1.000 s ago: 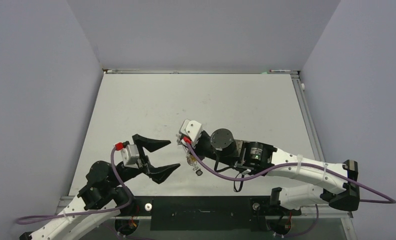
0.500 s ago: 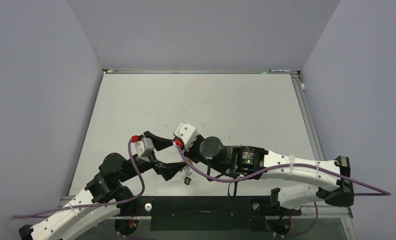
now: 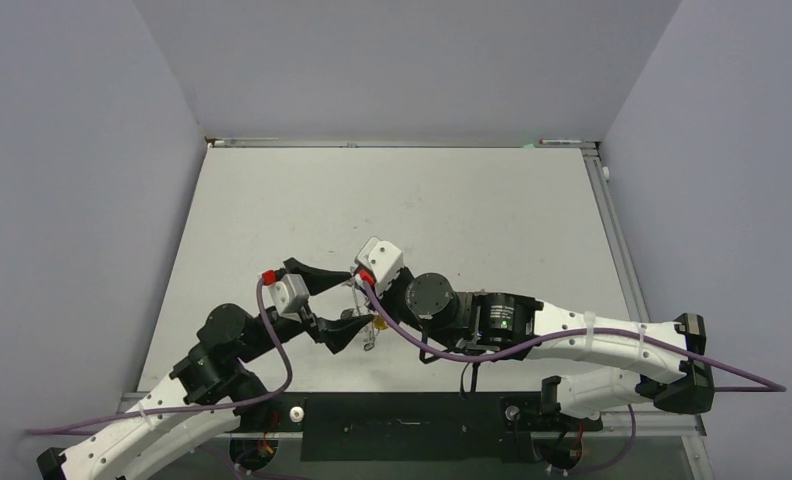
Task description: Put the keys on the keyring
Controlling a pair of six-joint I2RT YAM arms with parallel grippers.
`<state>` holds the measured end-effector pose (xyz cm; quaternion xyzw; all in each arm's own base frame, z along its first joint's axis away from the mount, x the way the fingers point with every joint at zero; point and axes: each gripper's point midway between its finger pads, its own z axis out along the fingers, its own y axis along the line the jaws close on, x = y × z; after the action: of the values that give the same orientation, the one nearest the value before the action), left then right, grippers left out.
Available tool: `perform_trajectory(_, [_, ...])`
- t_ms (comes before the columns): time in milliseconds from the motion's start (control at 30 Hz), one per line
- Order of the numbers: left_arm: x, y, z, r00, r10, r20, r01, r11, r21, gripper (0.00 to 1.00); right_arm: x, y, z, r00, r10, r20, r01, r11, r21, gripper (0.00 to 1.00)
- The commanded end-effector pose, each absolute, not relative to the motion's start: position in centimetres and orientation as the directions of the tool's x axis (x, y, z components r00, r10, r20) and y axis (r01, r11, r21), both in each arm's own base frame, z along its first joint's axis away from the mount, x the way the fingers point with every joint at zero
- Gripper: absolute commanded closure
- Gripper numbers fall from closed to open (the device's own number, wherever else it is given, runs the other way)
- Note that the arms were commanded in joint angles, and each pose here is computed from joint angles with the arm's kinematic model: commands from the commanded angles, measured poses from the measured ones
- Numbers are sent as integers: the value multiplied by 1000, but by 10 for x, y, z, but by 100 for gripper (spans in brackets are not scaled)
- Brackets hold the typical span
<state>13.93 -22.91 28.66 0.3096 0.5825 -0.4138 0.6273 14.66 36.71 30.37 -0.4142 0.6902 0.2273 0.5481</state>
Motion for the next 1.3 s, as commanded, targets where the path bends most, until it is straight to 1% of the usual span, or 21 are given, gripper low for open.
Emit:
perform_trajectory(0, [142, -230, 314, 12, -210, -978, 878, 470, -90, 13, 149, 368, 349, -46, -175, -983, -789, 611, -72, 95])
perform_trajectory(133, [148, -231, 301, -11, -163, -987, 865, 494, -91, 22, 148, 367, 351, -47, -166, -985, -788, 612, -66, 95])
perform_trajectory(200, [151, -228, 296, -5, -133, -991, 853, 517, -74, 29, 147, 365, 355, -49, -156, -987, -789, 612, -58, 95])
perform_trajectory(300, [155, -221, 285, -2, -71, -997, 833, 551, -41, 44, 142, 361, 361, -52, -136, -989, -802, 596, -40, 95])
perform_trajectory(367, [157, -216, 280, 0, -38, -999, 821, 570, -22, 50, 140, 358, 364, -55, -127, -990, -808, 589, -31, 95])
perform_trajectory(400, [157, -213, 280, 3, -31, -1000, 818, 575, -16, 51, 139, 357, 365, -56, -126, -990, -811, 585, -28, 95])
perform_trajectory(467, [153, -211, 283, 16, -33, -999, 822, 569, -6, 49, 138, 355, 364, -58, -131, -990, -814, 580, -29, 95])
perform_trajectory(500, [150, -210, 287, 28, -44, -999, 831, 557, -1, 46, 137, 355, 364, -59, -136, -989, -814, 580, -31, 95])
perform_trajectory(533, [145, -211, 292, 39, -57, -998, 843, 539, 2, 39, 137, 355, 363, -60, -141, -988, -815, 578, -33, 95])
perform_trajectory(600, [137, -210, 303, 70, -94, -993, 861, 508, 13, 31, 136, 355, 362, -63, -145, -987, -817, 576, -32, 95])
perform_trajectory(733, [130, -213, 325, 80, -183, -980, 878, 478, -17, 21, 135, 357, 362, -69, -134, -989, -820, 571, -20, 95])
perform_trajectory(800, [130, -219, 337, 81, -223, -971, 890, 455, -31, 18, 135, 359, 360, -71, -133, -989, -823, 568, -18, 95])
perform_trajectory(933, [126, -231, 346, 56, -244, -968, 915, 401, -48, 13, 137, 361, 356, -76, -138, -988, -817, 576, -17, 95])
perform_trajectory(1000, [122, -235, 350, 52, -251, -967, 927, 372, -47, 8, 138, 361, 356, -79, -138, -987, -812, 584, -16, 95])
perform_trajectory(1067, [123, -236, 350, 61, -255, -965, 927, 372, -40, 5, 138, 362, 356, -85, -132, -988, -810, 587, -8, 95])
perform_trajectory(1133, [129, -236, 347, 74, -250, -965, 915, 402, -34, 6, 137, 364, 357, -90, -125, -988, -814, 581, 0, 95])
perform_trajectory(1267, [140, -240, 338, 82, -217, -973, 901, 433, -20, 25, 133, 368, 359, -94, -122, -988, -827, 563, 9, 95])
